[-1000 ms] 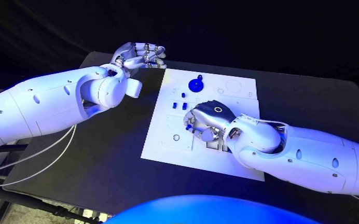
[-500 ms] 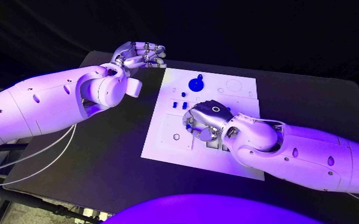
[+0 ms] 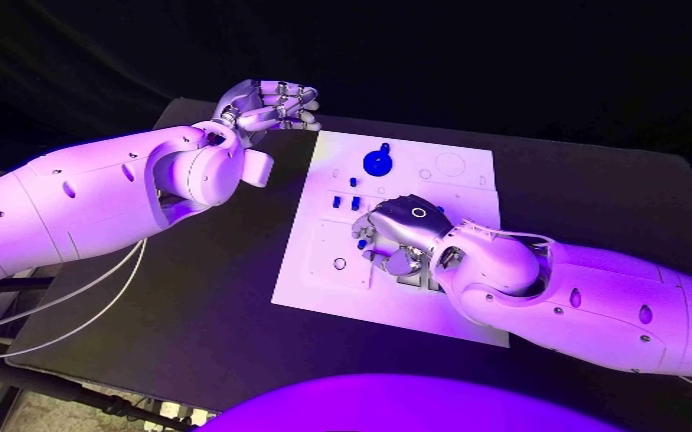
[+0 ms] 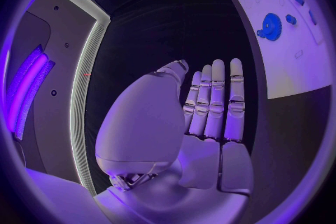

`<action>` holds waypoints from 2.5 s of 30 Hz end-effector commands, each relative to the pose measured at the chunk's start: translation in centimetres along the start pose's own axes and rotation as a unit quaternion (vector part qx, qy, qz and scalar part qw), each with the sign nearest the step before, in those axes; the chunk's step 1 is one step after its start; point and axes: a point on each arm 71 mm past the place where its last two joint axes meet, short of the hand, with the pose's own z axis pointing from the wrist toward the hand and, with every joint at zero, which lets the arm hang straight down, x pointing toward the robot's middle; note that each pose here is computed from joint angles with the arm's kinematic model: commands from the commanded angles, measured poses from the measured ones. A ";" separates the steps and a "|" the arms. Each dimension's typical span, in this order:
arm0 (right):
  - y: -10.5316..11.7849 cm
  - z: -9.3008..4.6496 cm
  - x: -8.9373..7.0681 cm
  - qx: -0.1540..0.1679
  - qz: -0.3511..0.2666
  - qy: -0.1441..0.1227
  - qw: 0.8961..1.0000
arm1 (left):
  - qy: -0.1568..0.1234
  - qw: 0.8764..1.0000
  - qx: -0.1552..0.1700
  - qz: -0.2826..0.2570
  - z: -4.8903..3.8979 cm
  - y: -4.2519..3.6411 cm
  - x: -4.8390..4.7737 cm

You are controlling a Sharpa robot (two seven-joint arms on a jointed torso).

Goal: Assemble the parts on the task board

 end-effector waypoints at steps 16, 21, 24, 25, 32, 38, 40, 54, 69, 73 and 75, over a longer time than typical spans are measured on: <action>-3.2 -3.0 -4.7 0.046 -0.012 -0.036 0.998 | 0.007 1.000 0.001 -0.004 0.24 0.03 0.28; -6.3 -4.2 -7.3 0.083 -0.010 -0.012 0.996 | 0.009 1.000 0.002 -0.005 0.26 0.05 0.36; -7.3 -4.7 -7.9 0.086 -0.013 -0.007 0.996 | 0.011 1.000 0.003 -0.005 0.26 0.05 0.41; -7.5 -4.8 -8.0 0.087 -0.015 -0.003 0.996 | 0.011 1.000 0.003 -0.005 0.27 0.05 0.42; -8.4 -5.0 -7.5 0.087 -0.030 0.028 0.995 | 0.010 1.000 0.003 -0.005 0.21 0.05 0.35; -8.5 -5.1 -6.6 0.089 -0.031 0.051 0.994 | 0.009 1.000 0.003 -0.005 0.13 0.03 0.21; -8.5 -5.1 -6.4 0.090 -0.032 0.055 0.994 | 0.009 1.000 0.003 -0.005 0.10 0.03 0.16; -8.8 -5.0 -5.9 0.100 -0.044 0.056 0.992 | 0.006 1.000 0.002 -0.004 -0.02 0.02 -0.07; -9.0 -4.9 -5.8 0.107 -0.044 0.045 0.992 | 0.008 1.000 0.000 -0.004 -0.05 0.05 -0.10; -9.2 -5.0 -5.8 0.111 -0.046 0.046 0.992 | 0.007 1.000 -0.001 -0.004 -0.05 0.05 -0.14; -9.2 -5.0 -5.8 0.112 -0.047 0.047 0.991 | 0.007 1.000 -0.001 -0.004 -0.05 0.05 -0.14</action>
